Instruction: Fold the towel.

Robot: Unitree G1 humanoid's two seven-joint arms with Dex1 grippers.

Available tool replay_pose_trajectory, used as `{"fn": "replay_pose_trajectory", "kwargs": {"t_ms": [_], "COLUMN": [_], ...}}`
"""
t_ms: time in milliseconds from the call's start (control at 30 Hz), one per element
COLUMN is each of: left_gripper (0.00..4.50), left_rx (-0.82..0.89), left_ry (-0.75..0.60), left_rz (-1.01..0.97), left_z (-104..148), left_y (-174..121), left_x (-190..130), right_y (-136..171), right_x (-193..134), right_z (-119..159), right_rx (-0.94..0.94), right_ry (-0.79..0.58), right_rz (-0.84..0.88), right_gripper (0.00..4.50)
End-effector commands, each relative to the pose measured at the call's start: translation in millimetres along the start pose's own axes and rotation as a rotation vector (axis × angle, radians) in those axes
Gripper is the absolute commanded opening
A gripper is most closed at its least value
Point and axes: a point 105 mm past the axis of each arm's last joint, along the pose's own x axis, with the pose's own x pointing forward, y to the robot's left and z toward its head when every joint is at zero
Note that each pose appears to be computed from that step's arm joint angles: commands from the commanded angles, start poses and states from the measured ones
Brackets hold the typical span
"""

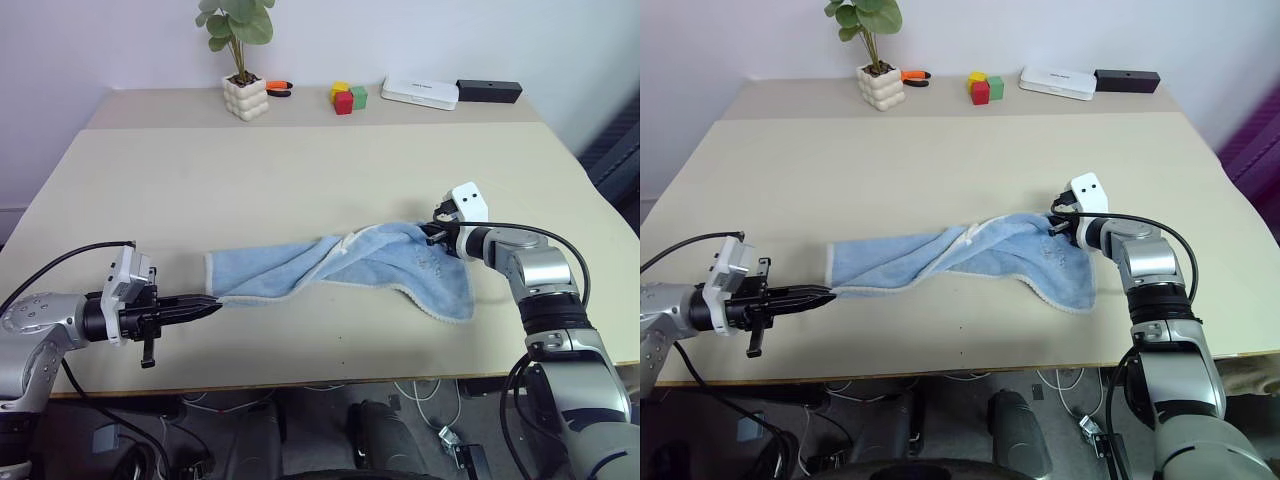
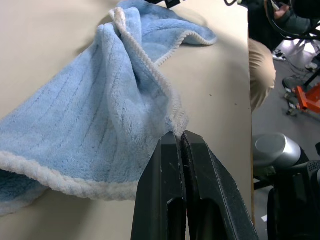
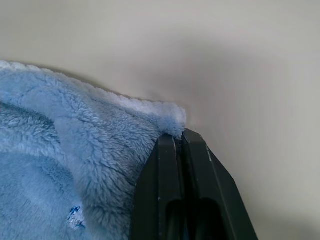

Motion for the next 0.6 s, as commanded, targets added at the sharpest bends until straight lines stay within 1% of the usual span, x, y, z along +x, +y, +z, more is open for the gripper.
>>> {"fn": "replay_pose_trajectory", "kwargs": {"t_ms": [33,100,167,233,267,333,367,433,500,567,600], "left_gripper": [0.0,0.0,0.0,0.0,0.0,0.0,0.0,0.0,0.0,0.0,0.0], "left_rx": [0.064,0.106,0.127,0.131,0.131,0.094,0.086,0.122,0.147,0.207,0.257], "left_ry": [-0.018,-0.019,-0.076,-0.141,-0.192,-0.295,-0.307,-0.274,-0.246,-0.286,-0.305], "left_rz": [0.035,0.097,0.175,0.241,0.272,0.362,0.4,0.531,0.609,0.699,0.757], "left_z": [12,14,23,31,37,51,54,60,63,91,110], "left_y": [6,17,34,53,63,89,100,133,152,173,182], "left_x": [0,1,1,2,3,5,6,8,9,11,10], "right_y": [-8,-20,-31,-38,-42,-46,-49,-47,-46,-41,-39], "right_x": [-1,-6,-14,-19,-22,-22,-22,-23,-23,-25,-27], "right_z": [14,35,56,68,74,81,83,102,115,146,160], "right_rx": [-0.008,0.008,-0.011,0.027,0.004,0.022,0.019,-0.006,-0.012,-0.078,-0.107], "right_ry": [-0.076,-0.175,-0.273,-0.343,-0.373,-0.414,-0.425,-0.494,-0.54,-0.616,-0.649], "right_rz": [-0.053,-0.119,-0.18,-0.204,-0.236,-0.262,-0.283,-0.293,-0.296,-0.324,-0.341], "right_gripper": [0.03,0.03,0.03,0.03,0.03,0.03,0.03,0.03,0.03,0.03,0.03]}}
